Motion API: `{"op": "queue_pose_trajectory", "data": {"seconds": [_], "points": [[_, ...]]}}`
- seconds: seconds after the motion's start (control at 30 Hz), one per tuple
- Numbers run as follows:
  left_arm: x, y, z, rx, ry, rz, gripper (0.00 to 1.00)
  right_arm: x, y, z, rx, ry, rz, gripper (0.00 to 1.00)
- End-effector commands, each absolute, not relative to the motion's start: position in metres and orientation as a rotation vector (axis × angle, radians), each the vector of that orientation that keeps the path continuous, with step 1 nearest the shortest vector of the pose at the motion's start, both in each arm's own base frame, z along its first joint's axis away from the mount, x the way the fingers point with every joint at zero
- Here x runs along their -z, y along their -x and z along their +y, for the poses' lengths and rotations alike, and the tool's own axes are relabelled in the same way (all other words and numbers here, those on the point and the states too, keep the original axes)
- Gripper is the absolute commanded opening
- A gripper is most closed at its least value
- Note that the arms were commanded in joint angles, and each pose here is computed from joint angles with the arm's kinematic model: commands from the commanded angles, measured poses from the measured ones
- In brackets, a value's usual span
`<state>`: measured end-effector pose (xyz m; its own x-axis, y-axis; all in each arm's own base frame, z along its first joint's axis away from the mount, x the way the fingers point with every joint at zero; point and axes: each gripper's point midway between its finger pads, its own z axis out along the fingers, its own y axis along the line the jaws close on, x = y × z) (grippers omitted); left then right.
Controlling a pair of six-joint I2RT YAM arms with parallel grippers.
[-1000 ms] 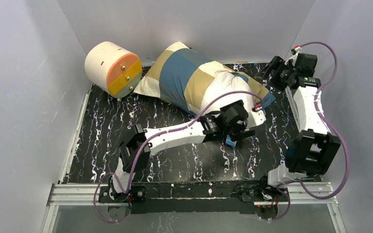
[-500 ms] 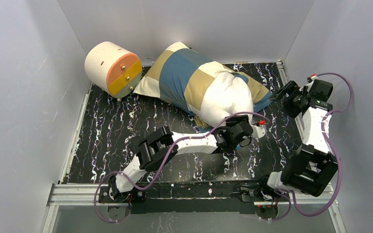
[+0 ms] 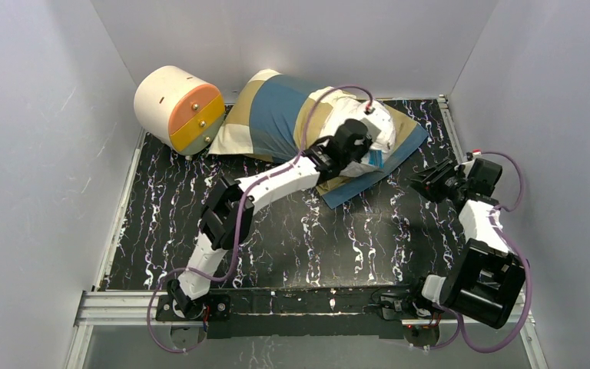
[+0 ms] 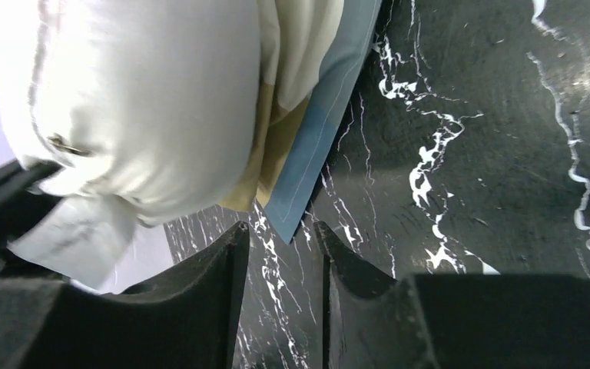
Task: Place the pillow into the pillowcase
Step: Stuff the pillow into the pillowcase.
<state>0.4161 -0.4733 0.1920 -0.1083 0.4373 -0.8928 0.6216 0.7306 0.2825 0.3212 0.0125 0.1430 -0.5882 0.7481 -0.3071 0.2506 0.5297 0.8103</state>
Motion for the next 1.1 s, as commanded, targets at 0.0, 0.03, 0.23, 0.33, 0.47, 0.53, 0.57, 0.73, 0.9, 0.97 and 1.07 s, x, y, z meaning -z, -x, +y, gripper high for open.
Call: {"op": "queue_pose_trajectory", "data": {"seconds": [0.0, 0.03, 0.23, 0.33, 0.47, 0.53, 0.57, 0.73, 0.9, 0.97, 1.07], "points": [[-0.224, -0.451, -0.428, 0.284, -0.597, 1.835, 0.00, -0.152, -0.339, 0.032, -1.034, -0.733, 2.026, 0.42], [-0.224, -0.457, -0.423, 0.292, -0.569, 1.850, 0.00, -0.145, -0.340, 0.040, -1.051, -0.738, 2.040, 0.41], [-0.225, -0.480, -0.397, 0.386, -0.431, 1.906, 0.00, -0.122, -0.360, 0.096, -1.190, -0.729, 2.061, 0.31], [-0.224, -0.489, -0.388, 0.471, -0.360, 1.935, 0.00, -0.113, -0.378, 0.121, -1.214, -0.718, 2.072, 0.27], [-0.222, -0.498, -0.376, 0.512, -0.309, 1.951, 0.00, -0.097, -0.402, 0.143, -1.228, -0.772, 2.076, 0.24], [-0.220, -0.501, -0.371, 0.515, -0.299, 1.960, 0.00, -0.093, -0.414, 0.147, -1.247, -0.804, 2.051, 0.23], [-0.221, -0.502, -0.369, 0.525, -0.296, 1.962, 0.00, -0.095, -0.420, 0.149, -1.267, -0.801, 2.028, 0.24], [-0.221, -0.506, -0.364, 0.536, -0.284, 1.965, 0.00, -0.099, -0.442, 0.161, -1.300, -0.790, 2.001, 0.29], [-0.217, -0.510, -0.365, 0.548, -0.275, 1.974, 0.00, -0.092, -0.464, 0.173, -1.316, -0.807, 2.000, 0.30], [-0.215, -0.511, -0.366, 0.549, -0.276, 1.978, 0.00, -0.087, -0.472, 0.178, -1.316, -0.832, 2.008, 0.32], [-0.210, -0.512, -0.366, 0.549, -0.273, 1.991, 0.00, -0.089, -0.485, 0.185, -1.347, -0.825, 1.960, 0.38]]}}
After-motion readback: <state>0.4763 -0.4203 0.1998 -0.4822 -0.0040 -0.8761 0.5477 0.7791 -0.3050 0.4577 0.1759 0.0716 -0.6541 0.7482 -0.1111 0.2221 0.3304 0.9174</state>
